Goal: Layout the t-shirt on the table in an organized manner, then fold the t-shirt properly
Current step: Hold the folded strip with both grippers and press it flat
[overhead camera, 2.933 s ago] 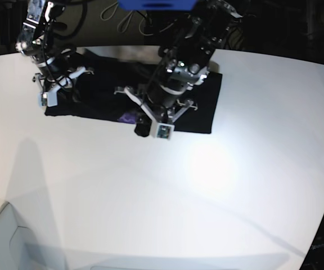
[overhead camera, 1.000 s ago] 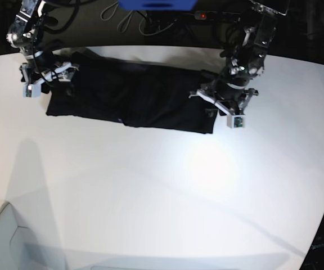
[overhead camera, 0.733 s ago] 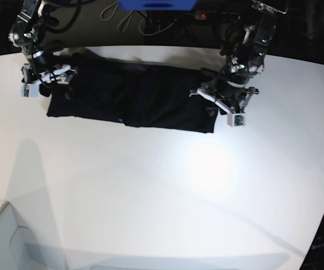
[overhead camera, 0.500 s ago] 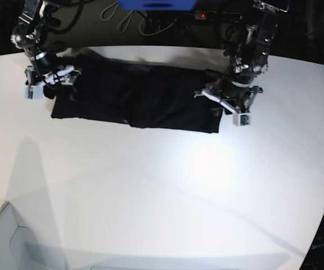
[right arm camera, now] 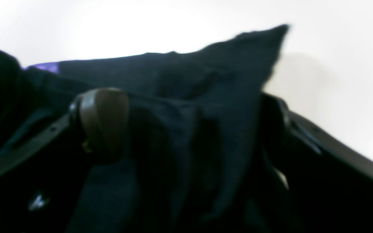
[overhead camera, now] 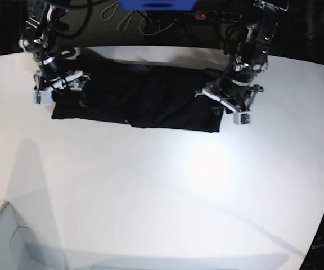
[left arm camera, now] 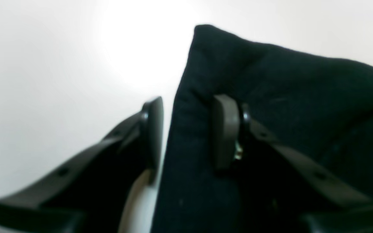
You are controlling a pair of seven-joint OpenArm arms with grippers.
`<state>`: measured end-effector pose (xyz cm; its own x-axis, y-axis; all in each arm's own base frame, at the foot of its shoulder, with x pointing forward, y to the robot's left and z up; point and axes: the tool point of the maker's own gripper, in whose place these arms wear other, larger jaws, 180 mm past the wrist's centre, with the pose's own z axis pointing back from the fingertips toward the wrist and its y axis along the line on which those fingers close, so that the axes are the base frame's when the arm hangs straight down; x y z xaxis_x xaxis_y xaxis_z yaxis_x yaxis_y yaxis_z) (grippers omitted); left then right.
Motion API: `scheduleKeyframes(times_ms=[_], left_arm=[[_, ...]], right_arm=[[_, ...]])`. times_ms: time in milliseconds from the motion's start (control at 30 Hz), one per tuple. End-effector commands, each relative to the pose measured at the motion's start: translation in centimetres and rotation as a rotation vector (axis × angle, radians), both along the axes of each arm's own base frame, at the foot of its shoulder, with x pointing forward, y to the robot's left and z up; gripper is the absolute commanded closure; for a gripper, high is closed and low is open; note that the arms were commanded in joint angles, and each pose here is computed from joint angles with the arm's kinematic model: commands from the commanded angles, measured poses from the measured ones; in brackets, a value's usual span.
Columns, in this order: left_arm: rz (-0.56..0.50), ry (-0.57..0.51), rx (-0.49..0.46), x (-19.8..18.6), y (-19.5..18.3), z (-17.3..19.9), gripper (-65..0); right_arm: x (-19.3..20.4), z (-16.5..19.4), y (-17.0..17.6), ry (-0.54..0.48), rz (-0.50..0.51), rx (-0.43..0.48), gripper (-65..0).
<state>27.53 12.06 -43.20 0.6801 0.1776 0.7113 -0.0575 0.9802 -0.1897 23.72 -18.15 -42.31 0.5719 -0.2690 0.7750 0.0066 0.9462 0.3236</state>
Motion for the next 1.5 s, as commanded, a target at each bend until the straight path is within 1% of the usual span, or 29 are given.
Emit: scheduleKeyframes(times_ms=[0, 67, 167, 300, 533, 600, 833, 1133, 1300, 1467], left_arm=[[0.012, 0.052, 0.01, -0.9, 0.5, -0.8, -24.3], [0.012, 0.052, 0.01, -0.9, 0.5, -0.8, -24.3], [0.012, 0.052, 0.012, -0.9, 0.5, -0.8, -24.3], [0.012, 0.052, 0.013, -0.9, 0.6, -0.8, -24.3], [0.011, 0.049, 0.015, -0.8, 0.7, -0.7, -24.3], [0.012, 0.049, 0.013, -0.8, 0.6, -0.7, -24.3], [0.012, 0.046, 0.012, -0.6, 0.5, -0.6, -24.3], [0.012, 0.046, 0.012, -0.6, 0.5, -0.6, -24.3], [0.012, 0.049, 0.012, -0.8, 0.5, -0.7, -24.3], [0.012, 0.052, 0.013, -0.9, 0.6, -0.8, -24.3]], right_arm=[[-0.7, -0.6, 0.4, 0.028, 0.013, -0.004, -60.8], [-0.5, -0.3, 0.9, -0.004, -0.006, 0.017, -61.0], [-0.9, -0.3, 1.0, -0.009, -0.01, 0.02, -60.8], [-0.9, -0.4, 1.2, -0.005, 0.024, 0.008, -60.8], [-0.9, -0.4, 1.6, -0.001, 0.042, 0.006, -60.8], [-1.0, -0.7, 1.6, 0.017, 0.044, 0.003, -60.8], [-2.1, -2.2, 1.7, 0.135, 0.087, -0.013, -61.0], [-2.0, -2.1, 1.7, 0.13, 0.083, -0.01, -61.1], [-1.5, -1.3, 1.6, 0.064, 0.063, -0.006, -60.9], [-1.9, -1.3, 1.5, 0.049, 0.052, -0.005, -60.7]])
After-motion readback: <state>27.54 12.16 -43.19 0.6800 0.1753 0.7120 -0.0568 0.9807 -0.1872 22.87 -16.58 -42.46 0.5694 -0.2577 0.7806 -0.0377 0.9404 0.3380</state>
